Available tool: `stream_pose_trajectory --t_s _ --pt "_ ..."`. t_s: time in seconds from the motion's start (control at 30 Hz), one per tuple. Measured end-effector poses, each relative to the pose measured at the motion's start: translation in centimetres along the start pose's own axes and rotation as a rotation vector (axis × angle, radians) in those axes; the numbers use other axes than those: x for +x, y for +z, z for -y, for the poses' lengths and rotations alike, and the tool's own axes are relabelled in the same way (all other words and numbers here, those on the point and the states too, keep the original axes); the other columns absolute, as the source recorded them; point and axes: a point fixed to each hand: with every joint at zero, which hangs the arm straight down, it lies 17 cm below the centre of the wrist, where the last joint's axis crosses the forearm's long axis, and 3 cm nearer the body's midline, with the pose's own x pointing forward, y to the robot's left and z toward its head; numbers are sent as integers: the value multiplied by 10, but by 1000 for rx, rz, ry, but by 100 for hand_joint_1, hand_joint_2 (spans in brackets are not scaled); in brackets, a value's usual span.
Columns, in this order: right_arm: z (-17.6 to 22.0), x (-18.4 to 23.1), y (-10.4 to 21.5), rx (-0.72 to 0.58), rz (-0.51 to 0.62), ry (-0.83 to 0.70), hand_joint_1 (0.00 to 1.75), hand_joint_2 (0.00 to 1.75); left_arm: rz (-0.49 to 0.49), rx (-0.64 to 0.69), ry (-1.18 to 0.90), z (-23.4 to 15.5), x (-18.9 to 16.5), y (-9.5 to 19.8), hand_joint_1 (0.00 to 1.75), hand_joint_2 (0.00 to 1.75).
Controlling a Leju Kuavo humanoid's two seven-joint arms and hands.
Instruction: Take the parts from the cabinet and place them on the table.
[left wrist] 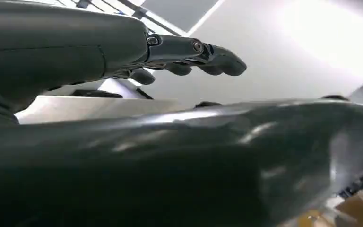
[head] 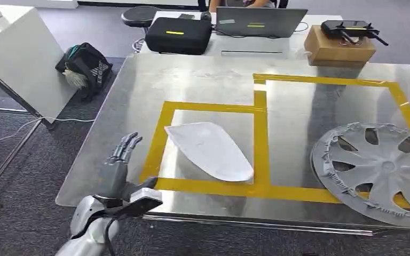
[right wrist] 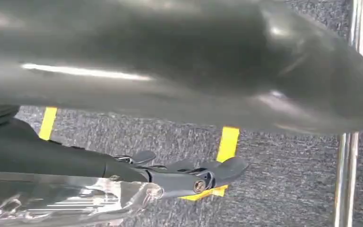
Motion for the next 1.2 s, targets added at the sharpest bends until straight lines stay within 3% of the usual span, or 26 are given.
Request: stream_pose_trajectory --t_s 0.53,0.83,0.93,1.07,1.2 --pt "-3 0 1 -1 2 -22 0 0 -41 60 -16 -29 -21 15 0 0" --pt "-2 -4 1 -9 -12 -16 0 0 -120 193 188 -62 -63 44 0 0" --pt "-4 -5 2 -11 -16 -20 0 0 -226 301 196 -86 -97 59 0 0" --pt "-2 -8 3 -17 -22 -23 0 0 -416 453 210 -118 -155 103 0 0" --pt "-3 -10 3 -20 -27 -26 0 0 -528 509 199 -133 -188 139 0 0"
